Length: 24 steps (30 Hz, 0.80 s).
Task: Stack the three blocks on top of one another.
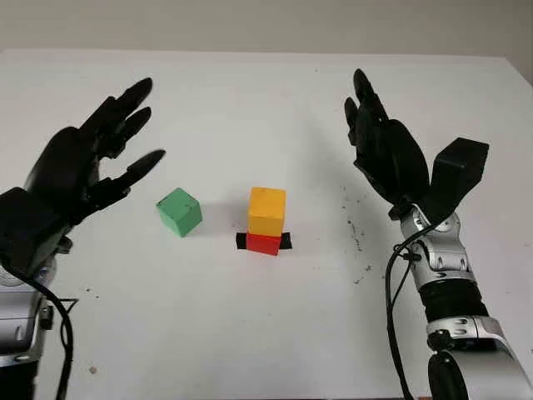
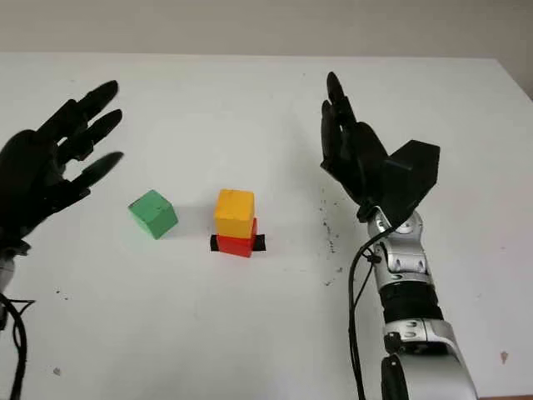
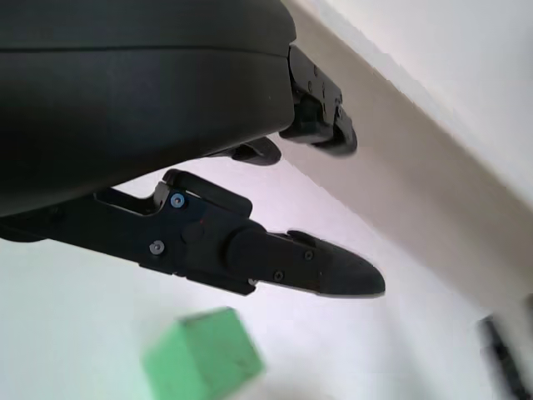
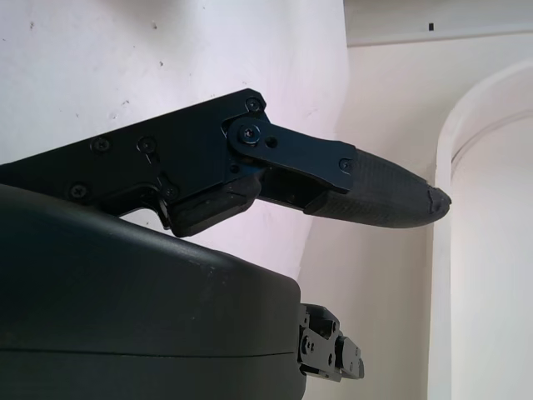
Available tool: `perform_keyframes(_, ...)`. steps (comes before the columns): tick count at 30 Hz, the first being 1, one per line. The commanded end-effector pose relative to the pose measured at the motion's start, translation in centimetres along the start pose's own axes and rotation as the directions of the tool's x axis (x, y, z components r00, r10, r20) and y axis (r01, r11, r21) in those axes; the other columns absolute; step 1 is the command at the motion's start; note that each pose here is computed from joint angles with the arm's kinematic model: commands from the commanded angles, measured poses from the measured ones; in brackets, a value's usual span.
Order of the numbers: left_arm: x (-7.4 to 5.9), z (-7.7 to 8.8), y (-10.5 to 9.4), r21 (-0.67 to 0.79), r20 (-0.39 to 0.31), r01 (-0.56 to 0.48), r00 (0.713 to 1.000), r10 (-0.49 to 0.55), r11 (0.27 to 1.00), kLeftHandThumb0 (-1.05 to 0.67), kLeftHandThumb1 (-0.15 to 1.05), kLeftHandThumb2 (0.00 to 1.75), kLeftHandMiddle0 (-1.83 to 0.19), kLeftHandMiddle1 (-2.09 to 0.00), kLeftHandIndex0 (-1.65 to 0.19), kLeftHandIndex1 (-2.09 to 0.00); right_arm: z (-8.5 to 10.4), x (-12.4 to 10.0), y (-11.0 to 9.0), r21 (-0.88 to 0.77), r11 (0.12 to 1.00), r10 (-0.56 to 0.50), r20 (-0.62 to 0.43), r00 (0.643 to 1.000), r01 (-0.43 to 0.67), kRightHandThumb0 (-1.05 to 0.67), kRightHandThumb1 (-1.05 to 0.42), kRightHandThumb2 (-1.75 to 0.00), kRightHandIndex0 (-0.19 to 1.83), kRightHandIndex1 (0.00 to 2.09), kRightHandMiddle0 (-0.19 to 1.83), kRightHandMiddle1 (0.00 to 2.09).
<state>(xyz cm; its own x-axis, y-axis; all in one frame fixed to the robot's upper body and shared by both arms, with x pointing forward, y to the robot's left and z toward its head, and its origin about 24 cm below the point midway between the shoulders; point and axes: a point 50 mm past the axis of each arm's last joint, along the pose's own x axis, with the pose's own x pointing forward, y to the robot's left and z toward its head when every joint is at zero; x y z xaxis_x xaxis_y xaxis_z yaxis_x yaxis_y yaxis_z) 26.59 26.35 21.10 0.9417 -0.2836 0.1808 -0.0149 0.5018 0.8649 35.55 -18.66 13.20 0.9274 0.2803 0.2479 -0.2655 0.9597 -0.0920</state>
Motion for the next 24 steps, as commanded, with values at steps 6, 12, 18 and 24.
perform_keyframes(6,2.0,1.8,2.0,0.421,-0.073,0.291,0.955,-0.288,0.859,-0.70,0.84,0.03,-0.06,-0.03,-0.37,-0.09,0.6,-0.2,-0.7,0.015,0.999,-0.040,0.017,0.999,0.040,-0.77,-1.05,-0.77,-0.19,0.00,-0.19,0.00)
perform_keyframes(12,3.6,2.3,1.1,0.495,-0.108,0.385,0.917,-0.385,0.779,-0.63,0.79,0.04,-0.04,-0.04,-0.40,-0.08,0.5,-0.1,-0.8,0.018,0.998,-0.052,0.013,0.999,0.052,-0.75,-1.05,-0.76,-0.19,0.00,-0.19,0.00)
perform_keyframes(18,4.5,2.5,-0.3,0.519,-0.086,0.394,0.907,-0.413,0.758,-0.62,0.80,0.06,-0.05,-0.05,-0.40,-0.07,0.3,-0.2,-0.5,0.017,0.998,-0.052,-0.001,0.999,0.052,-0.77,-1.05,-0.77,-0.19,0.00,-0.19,0.00)
perform_keyframes(24,4.9,2.2,-1.7,0.518,-0.034,0.365,0.913,-0.407,0.774,-0.64,0.85,0.07,-0.02,-0.04,-0.40,-0.06,-0.2,-0.3,0.0,0.038,0.998,-0.046,-0.014,0.999,0.046,-0.77,-1.05,-0.76,-0.19,0.00,-0.19,0.00)
